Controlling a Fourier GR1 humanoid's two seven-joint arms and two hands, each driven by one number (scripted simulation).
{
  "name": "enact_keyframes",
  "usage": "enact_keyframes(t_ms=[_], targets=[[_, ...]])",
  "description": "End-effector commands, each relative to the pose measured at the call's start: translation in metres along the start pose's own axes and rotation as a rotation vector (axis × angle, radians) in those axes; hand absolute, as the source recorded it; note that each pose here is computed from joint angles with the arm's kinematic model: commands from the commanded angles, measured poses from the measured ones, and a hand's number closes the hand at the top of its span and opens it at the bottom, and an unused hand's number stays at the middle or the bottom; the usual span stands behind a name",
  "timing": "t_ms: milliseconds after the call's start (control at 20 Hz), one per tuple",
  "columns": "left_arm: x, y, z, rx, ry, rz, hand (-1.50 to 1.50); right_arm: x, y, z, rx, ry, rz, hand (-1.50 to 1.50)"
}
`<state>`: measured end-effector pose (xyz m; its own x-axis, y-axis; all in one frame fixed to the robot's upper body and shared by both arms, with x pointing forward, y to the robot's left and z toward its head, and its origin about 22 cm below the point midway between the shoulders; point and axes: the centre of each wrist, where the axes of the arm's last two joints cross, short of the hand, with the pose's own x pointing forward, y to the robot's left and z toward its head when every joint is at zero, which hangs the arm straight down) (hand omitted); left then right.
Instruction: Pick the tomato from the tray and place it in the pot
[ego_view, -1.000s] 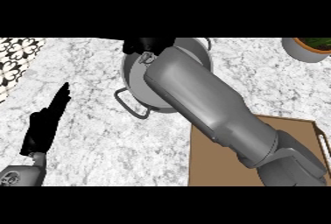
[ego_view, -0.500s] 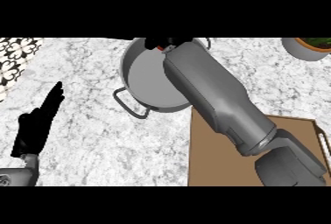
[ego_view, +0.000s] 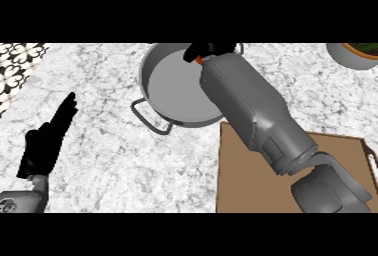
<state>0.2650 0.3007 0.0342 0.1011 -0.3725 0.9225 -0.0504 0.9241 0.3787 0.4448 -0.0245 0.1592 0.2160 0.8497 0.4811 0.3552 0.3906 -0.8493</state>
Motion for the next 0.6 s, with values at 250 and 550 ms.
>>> enact_keyframes(t_ms=[250,550], targets=[[0.005,-0.001,-0.003,0.003,-0.021,0.003,0.00,-0.011,0.004,-0.006,-0.026,-0.034,-0.168,-1.50],[0.002,0.008,-0.004,0.021,-0.002,0.004,0.00,0.008,-0.020,-0.006,-0.282,-0.094,-0.508,-1.50]])
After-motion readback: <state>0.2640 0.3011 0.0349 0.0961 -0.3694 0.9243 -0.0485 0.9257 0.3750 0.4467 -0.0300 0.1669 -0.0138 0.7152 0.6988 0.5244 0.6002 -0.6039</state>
